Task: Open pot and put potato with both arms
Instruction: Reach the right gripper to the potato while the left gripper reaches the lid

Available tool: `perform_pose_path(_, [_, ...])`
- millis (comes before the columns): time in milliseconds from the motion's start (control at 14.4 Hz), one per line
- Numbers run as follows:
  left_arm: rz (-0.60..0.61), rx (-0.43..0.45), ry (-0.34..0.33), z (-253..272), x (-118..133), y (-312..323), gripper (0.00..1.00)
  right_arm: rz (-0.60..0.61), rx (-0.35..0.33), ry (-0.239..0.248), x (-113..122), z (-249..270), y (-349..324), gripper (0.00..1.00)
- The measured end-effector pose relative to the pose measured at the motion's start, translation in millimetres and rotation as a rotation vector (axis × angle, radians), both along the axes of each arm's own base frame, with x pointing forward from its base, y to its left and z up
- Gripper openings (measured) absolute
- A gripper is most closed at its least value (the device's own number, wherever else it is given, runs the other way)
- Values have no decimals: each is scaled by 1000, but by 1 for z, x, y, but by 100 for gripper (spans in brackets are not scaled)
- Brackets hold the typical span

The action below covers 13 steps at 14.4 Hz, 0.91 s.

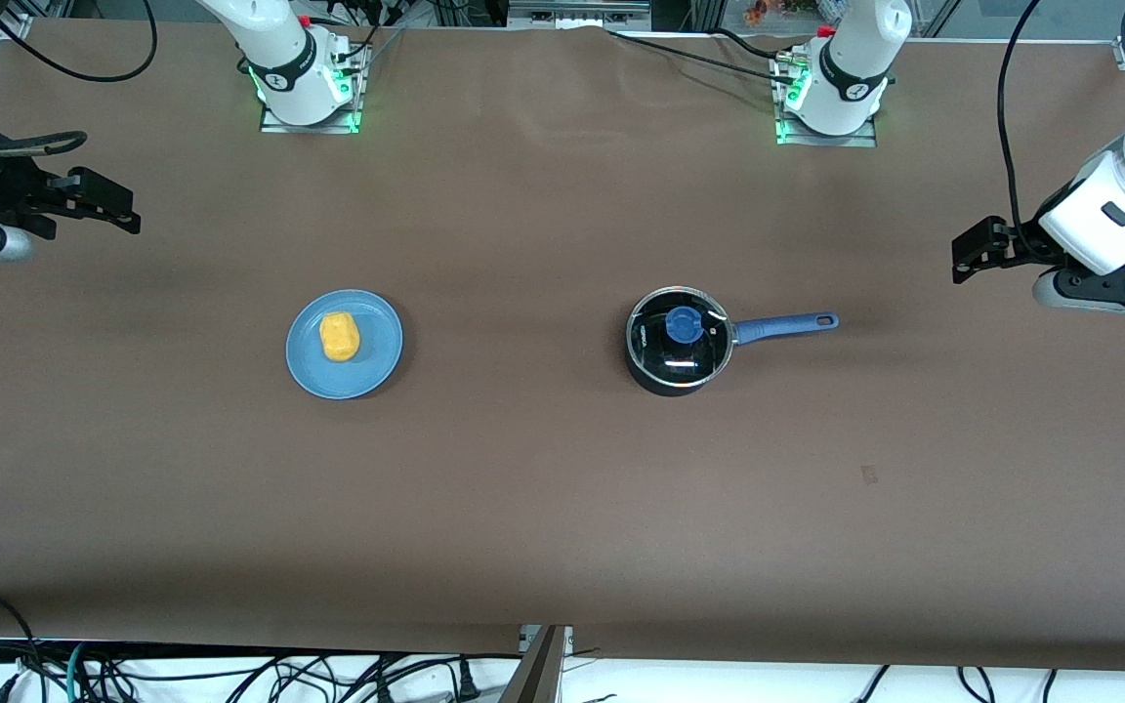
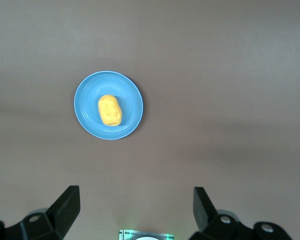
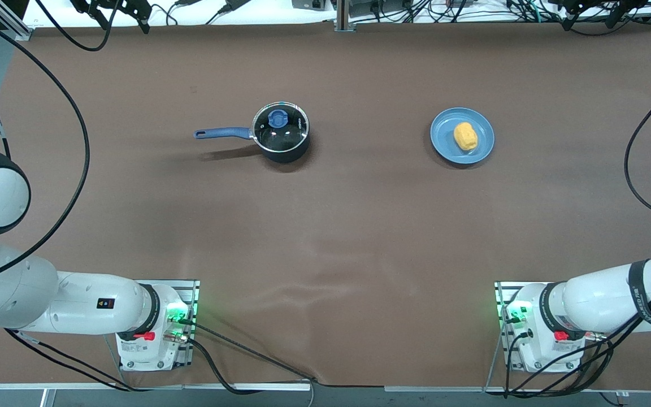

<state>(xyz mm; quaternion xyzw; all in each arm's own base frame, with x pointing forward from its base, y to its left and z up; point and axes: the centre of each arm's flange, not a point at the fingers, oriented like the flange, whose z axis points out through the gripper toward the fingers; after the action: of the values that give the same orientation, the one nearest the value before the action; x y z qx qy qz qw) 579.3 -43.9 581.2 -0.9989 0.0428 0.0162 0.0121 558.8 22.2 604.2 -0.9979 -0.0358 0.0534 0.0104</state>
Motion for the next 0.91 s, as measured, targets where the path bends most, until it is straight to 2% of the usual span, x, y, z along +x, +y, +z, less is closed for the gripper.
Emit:
perform_pose_path(209, [2,0,0,0,0,-1,100,0,0,6,2,-4,0,100])
perform_pose_path(906, [9,1,26,-11,3,3,100,23,-6,74,23,-49,15,100])
